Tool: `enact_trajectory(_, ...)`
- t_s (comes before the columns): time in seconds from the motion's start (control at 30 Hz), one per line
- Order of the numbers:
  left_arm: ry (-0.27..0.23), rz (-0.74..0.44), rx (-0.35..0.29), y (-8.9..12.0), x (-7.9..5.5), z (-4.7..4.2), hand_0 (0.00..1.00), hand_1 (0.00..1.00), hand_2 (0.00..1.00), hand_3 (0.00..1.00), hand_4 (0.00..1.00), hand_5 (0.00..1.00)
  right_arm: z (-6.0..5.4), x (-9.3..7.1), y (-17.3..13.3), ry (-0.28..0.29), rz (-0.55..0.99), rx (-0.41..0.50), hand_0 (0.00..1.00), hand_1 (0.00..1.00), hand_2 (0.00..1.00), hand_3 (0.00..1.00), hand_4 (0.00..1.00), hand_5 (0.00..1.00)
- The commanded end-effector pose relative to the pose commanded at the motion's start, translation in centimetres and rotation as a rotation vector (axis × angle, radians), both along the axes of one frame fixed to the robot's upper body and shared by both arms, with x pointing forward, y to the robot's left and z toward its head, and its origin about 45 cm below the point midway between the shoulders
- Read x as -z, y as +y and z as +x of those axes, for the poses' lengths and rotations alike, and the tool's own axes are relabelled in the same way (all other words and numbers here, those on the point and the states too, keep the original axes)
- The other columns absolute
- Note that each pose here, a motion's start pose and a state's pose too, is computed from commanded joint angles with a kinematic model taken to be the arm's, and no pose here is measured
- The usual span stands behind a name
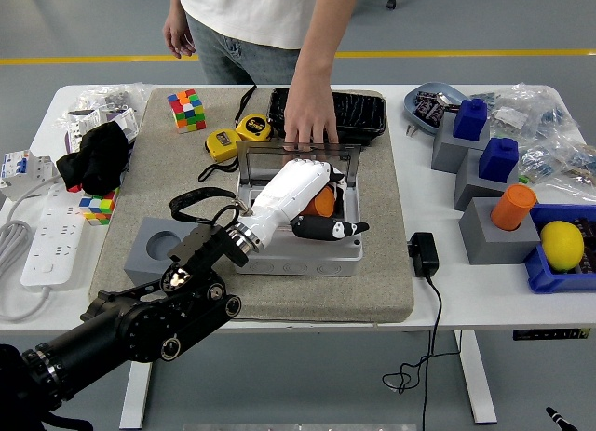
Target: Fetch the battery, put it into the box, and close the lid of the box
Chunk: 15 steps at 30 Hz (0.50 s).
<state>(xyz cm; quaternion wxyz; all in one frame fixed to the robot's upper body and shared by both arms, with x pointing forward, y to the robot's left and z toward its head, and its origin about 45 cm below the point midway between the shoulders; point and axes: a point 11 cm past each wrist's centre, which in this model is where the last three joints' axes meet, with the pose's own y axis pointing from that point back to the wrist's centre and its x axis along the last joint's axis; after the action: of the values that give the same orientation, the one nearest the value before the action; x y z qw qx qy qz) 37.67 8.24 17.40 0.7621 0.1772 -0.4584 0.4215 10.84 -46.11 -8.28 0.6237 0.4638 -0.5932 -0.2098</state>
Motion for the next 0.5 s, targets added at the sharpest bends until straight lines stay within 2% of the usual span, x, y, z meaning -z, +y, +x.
enact_trajectory(0.1,-0.002,0.003,0.001,0.04,-0.01,0.04,0.038,0.002,0.002,0.007,0.934,0.524,0.0,-0.01,-0.03,0.0,0.0,0.0,0.887,0.865,0.821,0.827,0.998,0.998)
enact_trajectory(0.13,-0.003,0.005,0.001,0.06,0.0,0.05,0.056,0.002,0.016,0.023,0.973,0.646,-0.01,-0.02,-0.05,-0.001,0.0,0.001,0.888,0.866,0.819,0.827,0.998,0.998)
enact_trajectory(0.3,0.005,0.015,0.004,0.14,0.03,0.11,0.056,0.002,0.016,0.023,0.973,0.646,-0.07,-0.06,-0.19,-0.001,-0.002,0.002,0.888,0.866,0.819,0.827,0.998,0.998)
enact_trajectory(0.33,0.004,0.017,0.005,0.13,0.01,0.11,0.077,0.002,0.068,0.079,0.998,0.678,-0.09,-0.06,-0.2,0.0,-0.002,0.002,0.887,0.864,0.819,0.826,0.998,0.998)
enact_trajectory(0.5,0.008,0.024,0.01,0.13,0.02,0.14,0.077,0.002,0.068,0.079,0.998,0.678,-0.1,-0.03,-0.14,0.0,-0.001,0.002,0.887,0.864,0.819,0.826,0.998,0.998)
